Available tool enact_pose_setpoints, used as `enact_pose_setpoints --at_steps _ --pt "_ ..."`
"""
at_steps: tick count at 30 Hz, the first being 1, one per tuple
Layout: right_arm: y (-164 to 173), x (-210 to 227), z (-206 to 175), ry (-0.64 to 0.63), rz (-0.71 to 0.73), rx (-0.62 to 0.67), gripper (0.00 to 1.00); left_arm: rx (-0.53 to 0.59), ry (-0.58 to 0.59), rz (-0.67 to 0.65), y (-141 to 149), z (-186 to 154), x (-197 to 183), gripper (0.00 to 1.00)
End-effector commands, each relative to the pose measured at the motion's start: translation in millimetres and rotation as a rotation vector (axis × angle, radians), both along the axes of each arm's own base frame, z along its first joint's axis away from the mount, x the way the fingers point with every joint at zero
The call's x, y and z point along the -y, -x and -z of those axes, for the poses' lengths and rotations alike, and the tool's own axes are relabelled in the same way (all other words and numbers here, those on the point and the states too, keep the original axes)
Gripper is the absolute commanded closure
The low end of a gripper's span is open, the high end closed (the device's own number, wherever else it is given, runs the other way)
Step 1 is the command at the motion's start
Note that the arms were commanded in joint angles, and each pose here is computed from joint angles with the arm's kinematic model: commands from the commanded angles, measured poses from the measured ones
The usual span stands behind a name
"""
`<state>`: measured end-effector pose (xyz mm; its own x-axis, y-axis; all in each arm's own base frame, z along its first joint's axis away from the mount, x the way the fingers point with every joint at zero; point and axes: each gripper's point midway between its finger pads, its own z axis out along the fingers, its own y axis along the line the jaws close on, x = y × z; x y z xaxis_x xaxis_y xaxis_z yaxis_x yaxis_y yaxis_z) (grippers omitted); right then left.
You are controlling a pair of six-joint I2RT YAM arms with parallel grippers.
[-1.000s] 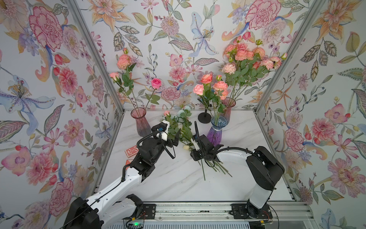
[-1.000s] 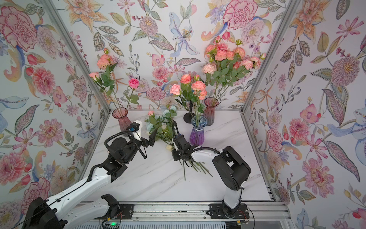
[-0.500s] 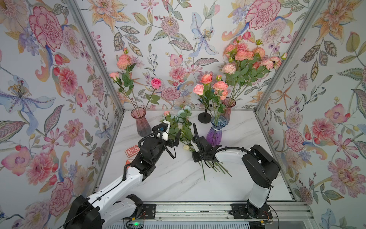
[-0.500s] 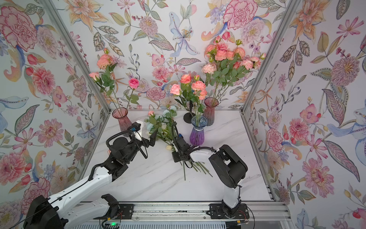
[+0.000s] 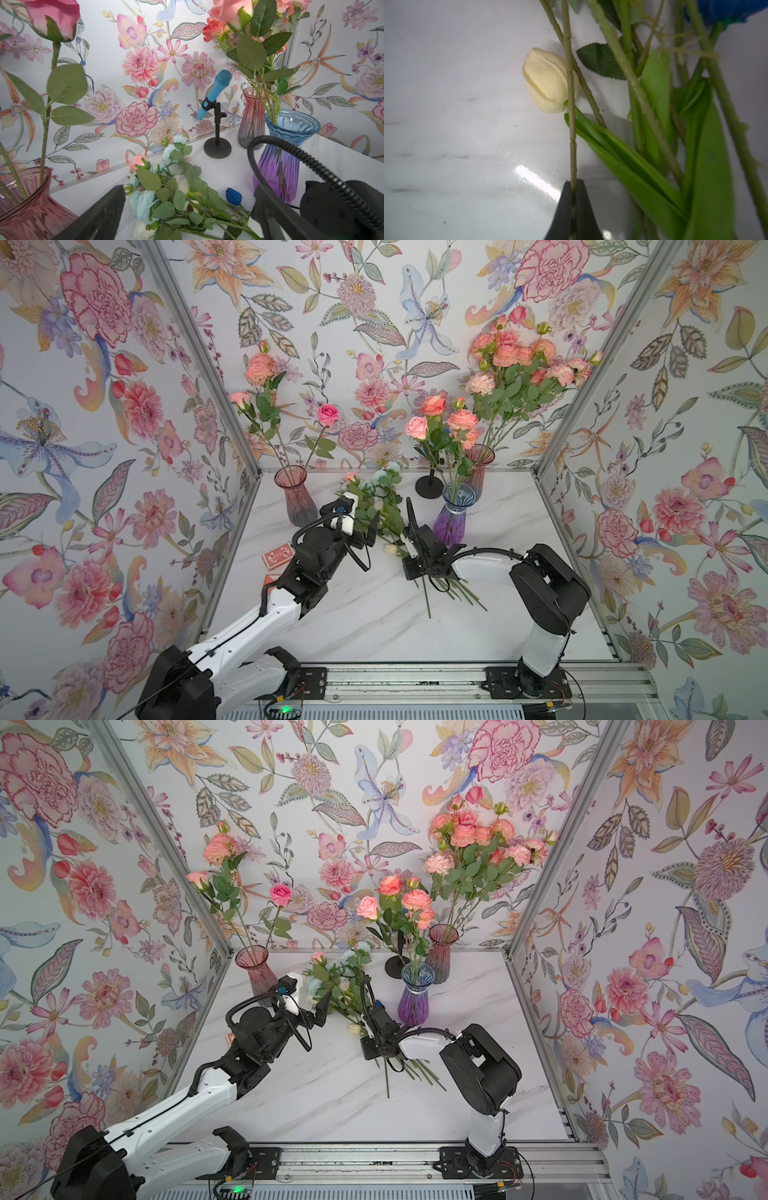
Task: Place the pink flowers into the vase
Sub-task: Pick up the flower at the center of the board.
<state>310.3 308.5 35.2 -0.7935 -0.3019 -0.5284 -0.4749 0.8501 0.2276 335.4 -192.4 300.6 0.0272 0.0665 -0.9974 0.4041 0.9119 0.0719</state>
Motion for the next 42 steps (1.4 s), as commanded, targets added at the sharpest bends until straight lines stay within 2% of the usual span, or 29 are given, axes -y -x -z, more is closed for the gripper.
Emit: enact_pose_setpoints --at_steps 1,17,21,24,28,32,36,42 --pt "-2 -9 -35 -0.058 -0.004 0.041 1.00 0.011 -0.011 -0.008 0 0 1 0.00" --pt "0 -24 -95 -0.131 -0.031 0.123 1.00 -0.010 0.025 -0.084 -5 2 -12 0.00" --pt "3 -25 -117 -0.152 -0.036 0.164 1.00 -0.041 0.076 -0.123 -13 6 -21 0.00" --pt "5 -24 -132 -0.168 -0.038 0.195 1.00 -0.124 0.160 -0.144 -27 16 -28 0.00" --pt "6 -22 -150 -0.186 -0.035 0.236 1.00 -0.245 0.384 -0.032 -45 20 -24 0.00" --pt "15 -21 -164 -0.207 -0.042 0.264 1.00 -0.300 0.491 0.101 -49 13 1 0.00" --pt "24 -18 -174 -0.217 -0.043 0.289 1.00 -0.318 0.663 0.232 -42 4 17 0.00" --pt "33 -11 -182 -0.234 -0.034 0.306 1.00 -0.375 0.789 0.426 -41 1 45 0.05"
